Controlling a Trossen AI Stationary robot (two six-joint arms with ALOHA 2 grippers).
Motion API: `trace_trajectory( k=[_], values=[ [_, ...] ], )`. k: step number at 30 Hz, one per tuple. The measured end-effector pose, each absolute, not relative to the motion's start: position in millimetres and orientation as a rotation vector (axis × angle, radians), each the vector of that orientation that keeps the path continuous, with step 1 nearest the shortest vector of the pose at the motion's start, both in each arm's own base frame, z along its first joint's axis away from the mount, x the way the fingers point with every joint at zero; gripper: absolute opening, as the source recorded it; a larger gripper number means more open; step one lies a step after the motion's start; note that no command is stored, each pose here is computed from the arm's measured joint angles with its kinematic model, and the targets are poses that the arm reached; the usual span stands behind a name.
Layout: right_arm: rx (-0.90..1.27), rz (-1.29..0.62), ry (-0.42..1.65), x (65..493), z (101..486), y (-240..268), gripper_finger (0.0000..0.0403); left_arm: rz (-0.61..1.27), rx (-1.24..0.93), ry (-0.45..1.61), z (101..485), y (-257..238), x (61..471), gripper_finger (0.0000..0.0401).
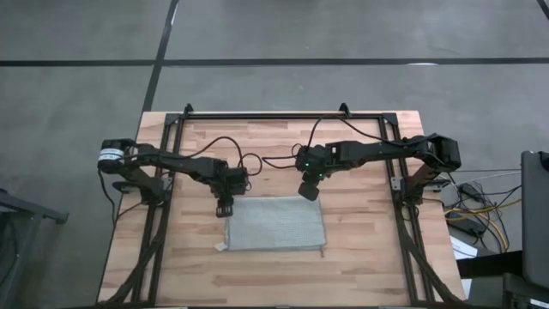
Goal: Fold microfiber towels
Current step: Fold the microfiber cloth on the table
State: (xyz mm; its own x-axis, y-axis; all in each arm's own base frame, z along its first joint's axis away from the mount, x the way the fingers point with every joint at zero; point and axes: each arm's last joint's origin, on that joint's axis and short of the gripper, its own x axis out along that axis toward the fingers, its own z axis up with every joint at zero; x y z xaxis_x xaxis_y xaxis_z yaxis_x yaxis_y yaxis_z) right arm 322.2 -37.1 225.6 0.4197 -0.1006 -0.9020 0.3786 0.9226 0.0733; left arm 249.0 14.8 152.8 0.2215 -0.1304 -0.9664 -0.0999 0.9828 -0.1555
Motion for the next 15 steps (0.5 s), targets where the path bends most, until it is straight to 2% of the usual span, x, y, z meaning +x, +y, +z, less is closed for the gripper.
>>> trace_trajectory(
  k=[4,11,15],
  values=[
    [0.284,-0.306,1.101,322.1,225.5,-37.2,0.0057,-0.022,-0.200,1.351,152.7,14.8,248.8,0.0092],
    [0.284,-0.305,1.100,321.8,225.7,-37.1,0.0057,-0.033,-0.187,1.355,151.7,14.7,247.9,0.0009],
    [0.283,-0.305,1.100,321.8,225.7,-37.0,0.0057,-0.034,-0.185,1.355,151.7,14.7,247.9,0.0005]
  ],
)
